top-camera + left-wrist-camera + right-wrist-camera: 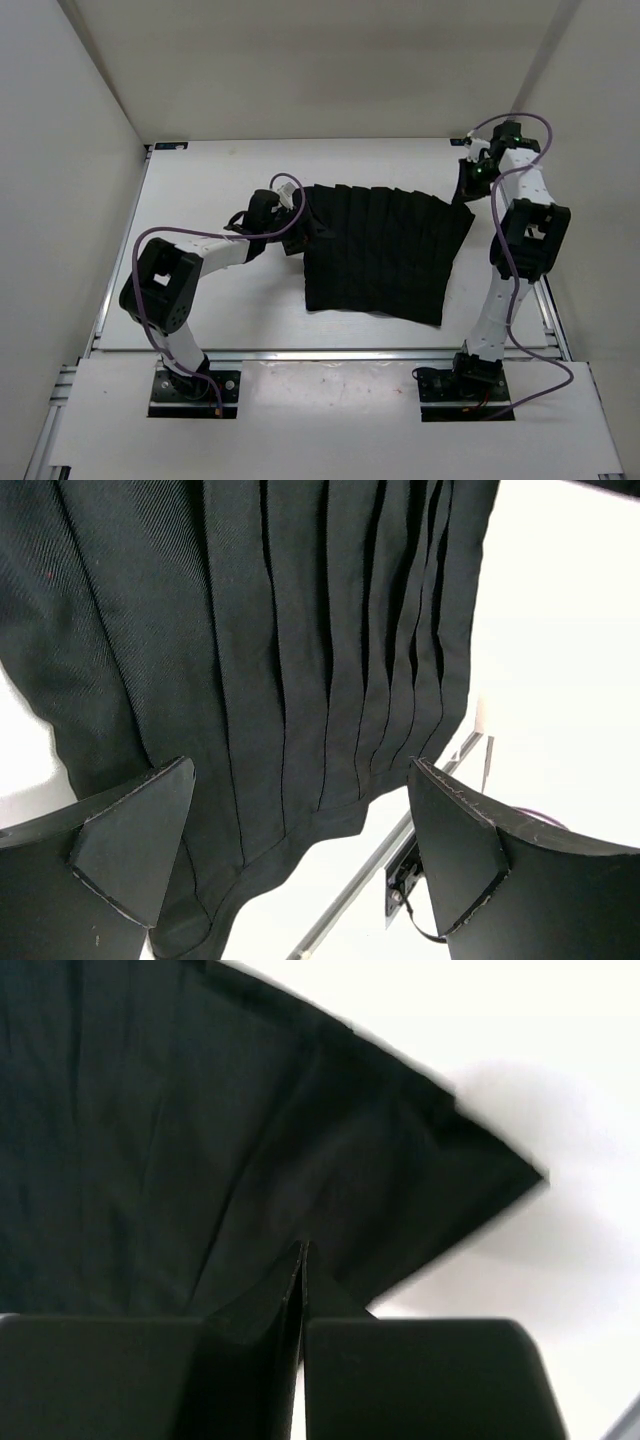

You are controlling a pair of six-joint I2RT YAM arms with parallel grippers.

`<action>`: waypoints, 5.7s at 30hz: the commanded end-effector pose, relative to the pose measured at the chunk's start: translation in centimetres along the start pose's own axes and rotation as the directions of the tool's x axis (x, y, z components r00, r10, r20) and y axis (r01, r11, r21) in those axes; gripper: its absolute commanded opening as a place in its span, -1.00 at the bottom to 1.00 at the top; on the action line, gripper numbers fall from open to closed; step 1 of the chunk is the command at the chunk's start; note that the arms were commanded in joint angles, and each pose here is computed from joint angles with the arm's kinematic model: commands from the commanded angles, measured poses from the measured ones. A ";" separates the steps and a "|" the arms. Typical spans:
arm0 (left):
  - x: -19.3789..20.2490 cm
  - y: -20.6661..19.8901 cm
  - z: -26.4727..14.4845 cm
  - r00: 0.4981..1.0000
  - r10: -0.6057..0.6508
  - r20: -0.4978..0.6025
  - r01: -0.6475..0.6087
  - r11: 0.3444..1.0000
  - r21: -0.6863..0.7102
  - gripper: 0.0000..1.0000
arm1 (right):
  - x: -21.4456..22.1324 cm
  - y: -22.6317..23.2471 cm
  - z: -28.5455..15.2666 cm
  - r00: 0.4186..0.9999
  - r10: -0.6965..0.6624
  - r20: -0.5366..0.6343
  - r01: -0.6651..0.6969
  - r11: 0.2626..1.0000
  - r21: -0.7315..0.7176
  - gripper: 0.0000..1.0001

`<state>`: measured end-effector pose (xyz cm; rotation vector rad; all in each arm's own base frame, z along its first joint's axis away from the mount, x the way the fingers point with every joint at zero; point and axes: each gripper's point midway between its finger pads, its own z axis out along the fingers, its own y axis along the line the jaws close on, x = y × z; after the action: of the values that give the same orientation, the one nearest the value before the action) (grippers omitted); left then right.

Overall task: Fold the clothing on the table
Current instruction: Flatten the skirt out, then fold the skirt

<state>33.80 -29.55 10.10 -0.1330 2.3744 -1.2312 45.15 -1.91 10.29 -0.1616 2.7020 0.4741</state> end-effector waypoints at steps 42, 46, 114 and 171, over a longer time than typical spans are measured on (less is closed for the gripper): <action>-1.4 -2.6 -0.1 0.988 0.156 -0.018 -0.153 0.982 0.111 0.98 | 5.5 6.7 -7.5 0.995 -0.040 -0.093 0.019 0.975 -0.220 0.78; -2.9 -7.0 3.8 0.982 0.161 -0.103 -0.124 0.948 0.293 0.97 | 7.3 7.6 -7.8 0.991 -0.059 -0.124 0.035 0.982 -0.185 0.02; 12.3 7.8 -11.6 0.972 -0.147 0.183 0.159 0.986 -0.052 0.98 | 19.7 9.8 -4.0 0.955 0.167 -0.244 -0.250 0.896 -0.366 0.74; 15.1 7.9 -7.5 0.996 -0.063 0.069 0.074 0.981 -0.181 0.62 | 24.0 12.4 0.5 0.924 0.081 -0.374 -0.218 0.915 -0.340 -0.33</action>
<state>19.55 -24.18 3.93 -0.3200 2.3749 -1.0521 20.90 7.82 4.06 -0.1257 2.9831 1.0648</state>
